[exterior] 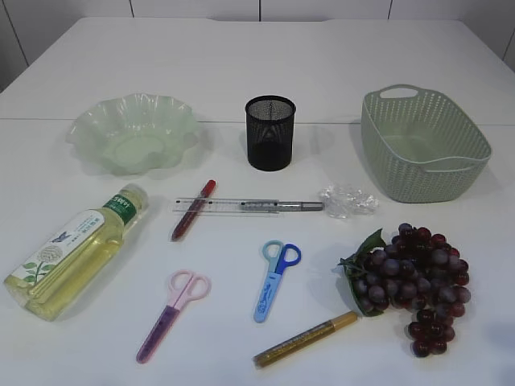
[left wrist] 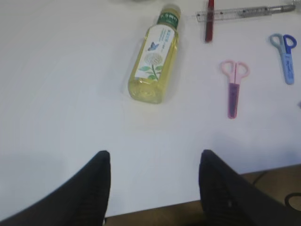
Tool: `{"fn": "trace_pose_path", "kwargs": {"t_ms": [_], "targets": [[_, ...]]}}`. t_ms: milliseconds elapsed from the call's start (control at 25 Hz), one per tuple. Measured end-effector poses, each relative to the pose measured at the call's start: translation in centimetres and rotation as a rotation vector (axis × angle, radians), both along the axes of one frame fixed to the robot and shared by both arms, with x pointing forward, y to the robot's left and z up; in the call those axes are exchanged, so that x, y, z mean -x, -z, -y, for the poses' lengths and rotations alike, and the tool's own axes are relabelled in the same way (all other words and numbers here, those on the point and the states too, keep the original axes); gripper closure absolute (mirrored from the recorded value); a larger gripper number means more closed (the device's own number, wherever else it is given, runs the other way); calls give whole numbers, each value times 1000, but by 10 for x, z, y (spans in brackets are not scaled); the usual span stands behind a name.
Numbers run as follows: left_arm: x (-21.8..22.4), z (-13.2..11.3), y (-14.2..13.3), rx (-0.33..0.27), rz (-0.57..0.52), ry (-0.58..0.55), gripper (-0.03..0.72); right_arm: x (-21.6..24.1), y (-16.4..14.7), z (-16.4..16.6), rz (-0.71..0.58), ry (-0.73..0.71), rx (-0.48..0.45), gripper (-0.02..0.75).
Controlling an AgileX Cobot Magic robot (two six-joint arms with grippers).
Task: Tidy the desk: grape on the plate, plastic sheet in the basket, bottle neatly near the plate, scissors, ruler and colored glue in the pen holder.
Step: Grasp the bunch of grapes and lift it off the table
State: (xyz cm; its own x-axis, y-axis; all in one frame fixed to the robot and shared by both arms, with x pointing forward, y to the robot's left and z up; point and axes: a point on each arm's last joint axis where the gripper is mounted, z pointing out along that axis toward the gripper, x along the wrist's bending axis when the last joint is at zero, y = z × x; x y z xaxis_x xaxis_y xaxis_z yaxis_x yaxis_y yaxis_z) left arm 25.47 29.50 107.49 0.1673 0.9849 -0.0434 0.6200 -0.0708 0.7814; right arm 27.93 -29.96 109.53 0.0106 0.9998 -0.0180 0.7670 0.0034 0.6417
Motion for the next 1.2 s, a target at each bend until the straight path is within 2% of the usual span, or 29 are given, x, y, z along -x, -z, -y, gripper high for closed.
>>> {"fn": "trace_pose_path", "kwargs": {"t_ms": [120, 240, 560, 760, 1040, 1200], "targets": [[-14, 5, -7, 23, -84, 18, 253, -24, -7, 0, -80, 0, -23, 190], [-25, 10, -19, 54, -117, 34, 253, -49, -10, 0, -156, 11, -55, 190], [-46, 15, -50, 69, -122, 41, 253, -117, -6, -5, -340, 96, -210, 190], [-52, 16, -52, 69, -125, 40, 253, -145, 13, -9, -460, 109, -289, 190], [-54, 17, -52, 87, -125, 46, 253, -175, 47, -9, -621, 138, -315, 190], [-54, 18, -53, 102, -113, 50, 253, -192, 64, -12, -650, 154, -359, 189]]}}
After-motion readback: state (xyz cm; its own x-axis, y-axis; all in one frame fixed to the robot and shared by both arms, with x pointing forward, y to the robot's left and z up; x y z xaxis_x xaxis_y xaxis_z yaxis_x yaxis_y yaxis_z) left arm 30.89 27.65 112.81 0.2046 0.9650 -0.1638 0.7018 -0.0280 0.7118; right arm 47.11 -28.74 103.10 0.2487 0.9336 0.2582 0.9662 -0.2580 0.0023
